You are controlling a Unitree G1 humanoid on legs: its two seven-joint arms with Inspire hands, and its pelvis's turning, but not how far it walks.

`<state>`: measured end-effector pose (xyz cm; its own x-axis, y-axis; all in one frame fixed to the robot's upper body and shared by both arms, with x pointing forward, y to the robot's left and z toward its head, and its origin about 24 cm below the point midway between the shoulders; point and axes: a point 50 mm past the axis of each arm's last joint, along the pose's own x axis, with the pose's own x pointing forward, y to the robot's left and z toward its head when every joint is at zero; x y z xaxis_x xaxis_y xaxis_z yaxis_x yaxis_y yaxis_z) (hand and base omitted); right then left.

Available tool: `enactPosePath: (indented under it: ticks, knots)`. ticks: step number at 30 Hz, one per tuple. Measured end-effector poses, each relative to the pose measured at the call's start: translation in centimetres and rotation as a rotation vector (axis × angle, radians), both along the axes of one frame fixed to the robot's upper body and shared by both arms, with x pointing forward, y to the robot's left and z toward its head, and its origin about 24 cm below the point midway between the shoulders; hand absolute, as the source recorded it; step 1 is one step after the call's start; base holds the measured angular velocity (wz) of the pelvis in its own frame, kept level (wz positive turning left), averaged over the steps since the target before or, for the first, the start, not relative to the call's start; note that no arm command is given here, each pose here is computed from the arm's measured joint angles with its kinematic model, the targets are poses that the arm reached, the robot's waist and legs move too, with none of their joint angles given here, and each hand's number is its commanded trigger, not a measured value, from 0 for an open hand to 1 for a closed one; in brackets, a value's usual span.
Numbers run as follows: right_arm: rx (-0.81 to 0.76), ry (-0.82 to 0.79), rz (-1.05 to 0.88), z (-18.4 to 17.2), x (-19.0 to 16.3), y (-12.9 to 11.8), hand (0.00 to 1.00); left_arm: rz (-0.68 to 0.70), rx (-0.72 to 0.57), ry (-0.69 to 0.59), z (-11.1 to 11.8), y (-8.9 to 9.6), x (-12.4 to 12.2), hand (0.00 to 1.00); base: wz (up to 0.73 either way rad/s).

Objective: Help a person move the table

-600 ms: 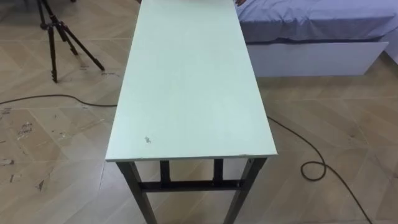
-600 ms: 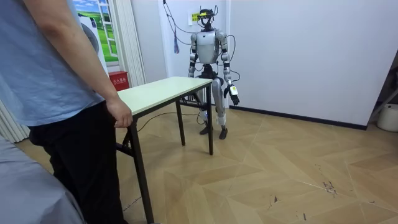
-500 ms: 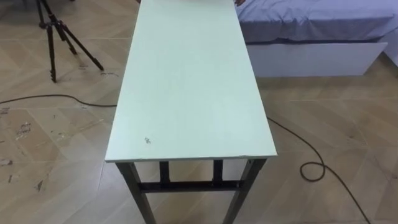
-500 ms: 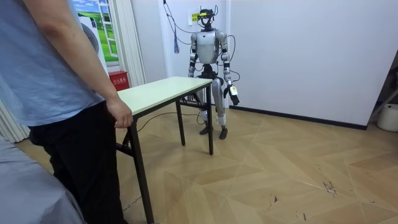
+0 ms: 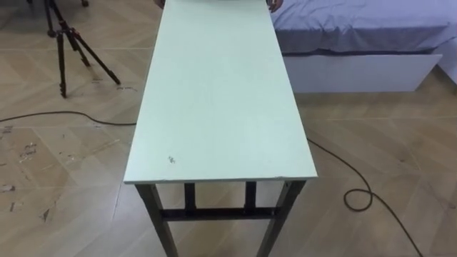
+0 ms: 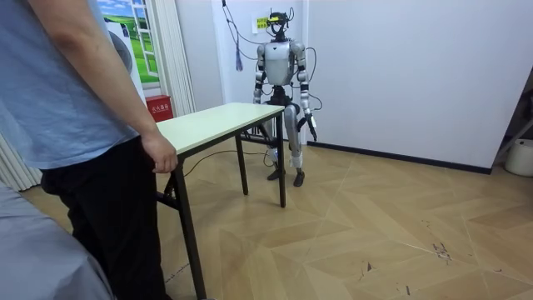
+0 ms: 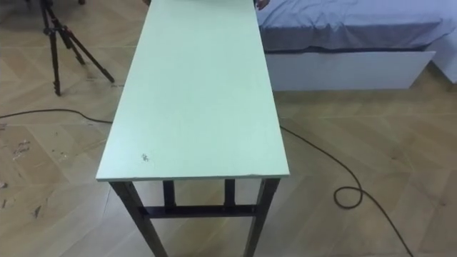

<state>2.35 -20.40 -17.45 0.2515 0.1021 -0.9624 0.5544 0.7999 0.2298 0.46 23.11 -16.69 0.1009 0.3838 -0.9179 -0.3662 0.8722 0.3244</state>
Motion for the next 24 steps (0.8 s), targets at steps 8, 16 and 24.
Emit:
enactPosePath:
  ticks: [8, 16, 24]
  knots:
    - [0.073, -0.315, -0.001, 2.0, 5.4, -0.3, 0.00, 0.268, -0.326, -0.336, 0.6, -1.7, 3.4, 0.00, 0.01]
    - [0.318, -0.652, -0.111, 5.7, 8.8, 3.1, 0.00, 0.322, -0.647, -0.659, 3.2, -4.3, 7.1, 0.00, 0.03]
    - [0.486, -0.783, -0.070, 7.9, 10.6, 5.9, 0.00, 0.356, -0.957, -0.905, 6.8, -8.2, 11.6, 0.00, -0.02]
